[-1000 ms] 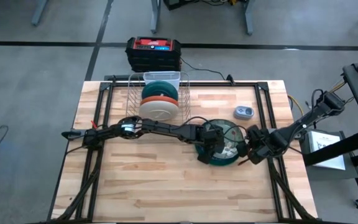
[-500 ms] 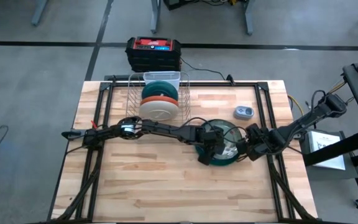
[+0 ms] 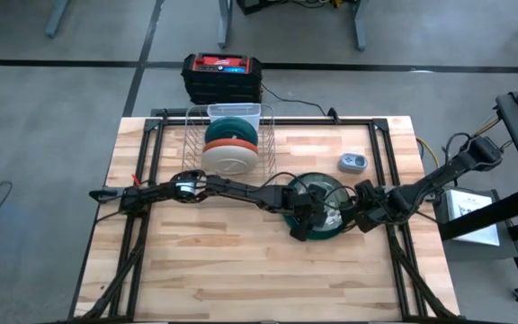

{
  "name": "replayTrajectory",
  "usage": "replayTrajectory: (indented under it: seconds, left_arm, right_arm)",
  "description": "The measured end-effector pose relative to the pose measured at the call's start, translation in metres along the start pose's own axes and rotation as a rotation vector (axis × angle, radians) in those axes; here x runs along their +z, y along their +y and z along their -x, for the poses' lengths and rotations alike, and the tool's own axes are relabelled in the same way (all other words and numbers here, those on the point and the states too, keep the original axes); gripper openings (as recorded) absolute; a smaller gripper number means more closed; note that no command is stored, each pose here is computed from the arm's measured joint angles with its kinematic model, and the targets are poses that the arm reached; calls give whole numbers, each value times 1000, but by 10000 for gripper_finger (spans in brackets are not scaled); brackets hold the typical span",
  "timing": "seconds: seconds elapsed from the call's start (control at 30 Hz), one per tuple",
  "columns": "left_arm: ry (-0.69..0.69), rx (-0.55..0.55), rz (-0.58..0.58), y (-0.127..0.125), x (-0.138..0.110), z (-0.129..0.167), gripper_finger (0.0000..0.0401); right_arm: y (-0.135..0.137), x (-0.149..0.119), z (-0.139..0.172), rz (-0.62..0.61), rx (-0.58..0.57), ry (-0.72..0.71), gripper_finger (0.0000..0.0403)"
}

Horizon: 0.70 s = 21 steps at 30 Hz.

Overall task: Sort dishes
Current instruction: Put the green ceramic plate into the dish rack

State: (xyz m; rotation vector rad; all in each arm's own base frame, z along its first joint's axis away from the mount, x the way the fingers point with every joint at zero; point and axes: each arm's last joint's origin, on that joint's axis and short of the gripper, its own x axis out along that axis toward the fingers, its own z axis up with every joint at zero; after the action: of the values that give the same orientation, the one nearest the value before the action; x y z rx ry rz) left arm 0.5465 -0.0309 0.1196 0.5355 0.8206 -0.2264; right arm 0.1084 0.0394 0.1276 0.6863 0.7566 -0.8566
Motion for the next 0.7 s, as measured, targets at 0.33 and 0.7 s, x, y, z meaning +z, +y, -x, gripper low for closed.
replayTrajectory:
  seconds: [0.33, 0.7]
  left_arm:
    - [79, -31, -27, 13, 18, 24, 110]
    - [157, -79, -21, 16, 23, 40, 29]
  right_arm:
    - [2, 7, 11, 59, -61, 4, 222]
    - [3, 8, 12, 72, -58, -1, 223]
